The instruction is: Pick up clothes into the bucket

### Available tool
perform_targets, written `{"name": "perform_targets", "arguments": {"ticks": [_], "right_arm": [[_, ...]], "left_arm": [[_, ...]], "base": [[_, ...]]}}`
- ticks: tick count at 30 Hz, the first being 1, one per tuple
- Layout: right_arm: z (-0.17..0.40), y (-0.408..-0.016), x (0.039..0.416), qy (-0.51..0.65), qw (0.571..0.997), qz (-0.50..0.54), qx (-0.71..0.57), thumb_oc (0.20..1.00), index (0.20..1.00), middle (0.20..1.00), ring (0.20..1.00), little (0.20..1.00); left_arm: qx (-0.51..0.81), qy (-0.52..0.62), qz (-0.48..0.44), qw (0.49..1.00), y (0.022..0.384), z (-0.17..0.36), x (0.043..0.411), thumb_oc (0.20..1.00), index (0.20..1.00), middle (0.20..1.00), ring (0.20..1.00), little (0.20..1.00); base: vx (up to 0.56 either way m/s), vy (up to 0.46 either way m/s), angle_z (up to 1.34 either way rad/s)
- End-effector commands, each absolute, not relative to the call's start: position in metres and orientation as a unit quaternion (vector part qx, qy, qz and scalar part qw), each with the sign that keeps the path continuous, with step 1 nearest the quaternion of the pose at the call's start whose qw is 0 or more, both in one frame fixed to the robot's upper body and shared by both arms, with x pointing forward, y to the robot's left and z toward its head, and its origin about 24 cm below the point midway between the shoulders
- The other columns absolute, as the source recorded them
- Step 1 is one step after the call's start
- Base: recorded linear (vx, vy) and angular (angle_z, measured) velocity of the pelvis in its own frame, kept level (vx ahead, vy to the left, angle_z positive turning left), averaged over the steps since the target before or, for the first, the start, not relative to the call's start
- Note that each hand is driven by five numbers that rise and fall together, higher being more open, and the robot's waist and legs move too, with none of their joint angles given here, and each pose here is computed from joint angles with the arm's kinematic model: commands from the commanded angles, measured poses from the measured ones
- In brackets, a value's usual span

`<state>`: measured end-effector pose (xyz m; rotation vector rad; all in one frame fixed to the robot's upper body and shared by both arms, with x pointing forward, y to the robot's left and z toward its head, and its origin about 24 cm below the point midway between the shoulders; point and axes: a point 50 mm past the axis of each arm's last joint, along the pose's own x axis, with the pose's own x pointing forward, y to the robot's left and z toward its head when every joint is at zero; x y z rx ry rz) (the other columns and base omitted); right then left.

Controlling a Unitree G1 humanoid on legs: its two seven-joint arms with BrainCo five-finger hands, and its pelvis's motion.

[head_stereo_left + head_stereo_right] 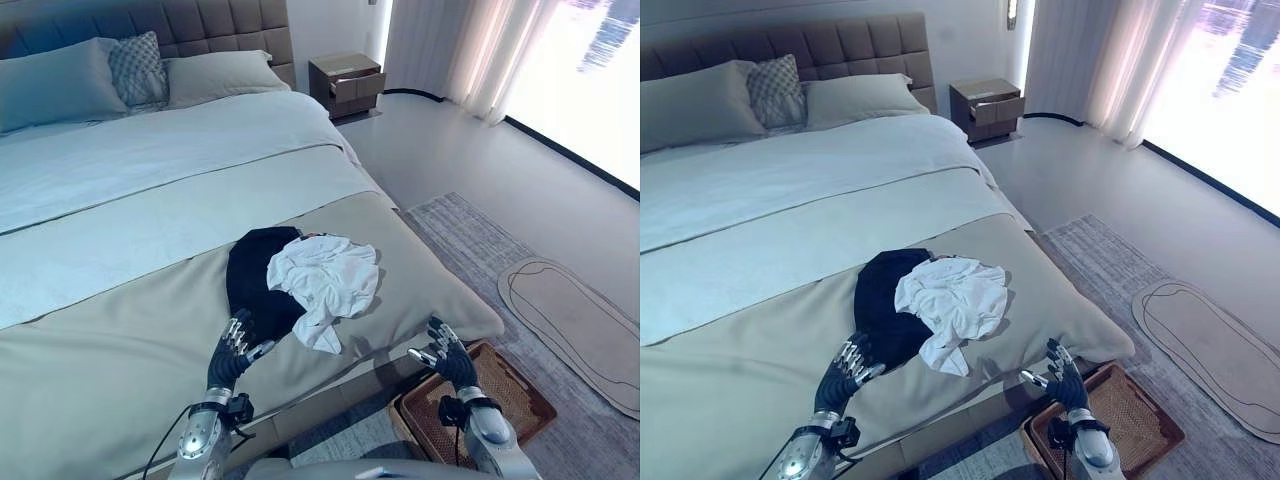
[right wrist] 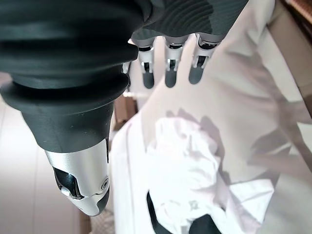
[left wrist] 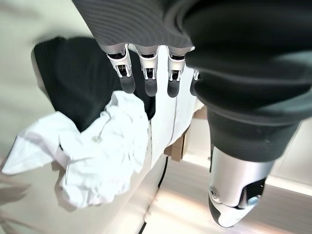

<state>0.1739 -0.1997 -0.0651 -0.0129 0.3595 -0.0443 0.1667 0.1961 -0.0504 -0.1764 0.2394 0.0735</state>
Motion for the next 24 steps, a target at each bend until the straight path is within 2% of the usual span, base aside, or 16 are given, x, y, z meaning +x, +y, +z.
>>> {"name": "perform_targets", "arguments": {"ticks": [1,10,15,24], "right_arm": [[-0.042,-0.193,0.198,0.106,0.994,-0.017,0.019,1.0,1.0,1.0,1.0,1.0],[-0.046,-0.192,0.194,0.114,0.992,-0.028,0.036,1.0,1.0,1.0,1.0,1.0],[-0.045,-0.192,0.198,0.111,0.993,-0.016,0.03,1.0,1.0,1.0,1.0,1.0],[-0.041,-0.205,0.188,0.106,0.994,-0.025,0.025,1.0,1.0,1.0,1.0,1.0]], "left_arm": [[-0.055,0.037,0.026,0.997,0.21,-0.02,0.181,1.0,1.0,1.0,1.0,1.0],[0.011,0.022,0.007,1.0,0.212,-0.012,0.191,1.0,1.0,1.0,1.0,1.0],[0.078,-0.003,0.005,0.997,0.217,-0.002,0.205,1.0,1.0,1.0,1.0,1.0],[0.196,-0.051,-0.018,0.979,0.205,0.018,0.239,1.0,1.0,1.0,1.0,1.0]], "base": [[0.02,0.142,0.04],[0.01,0.114,0.1],[0.0,-0.07,0.14],[0.06,-0.118,-0.03]]}}
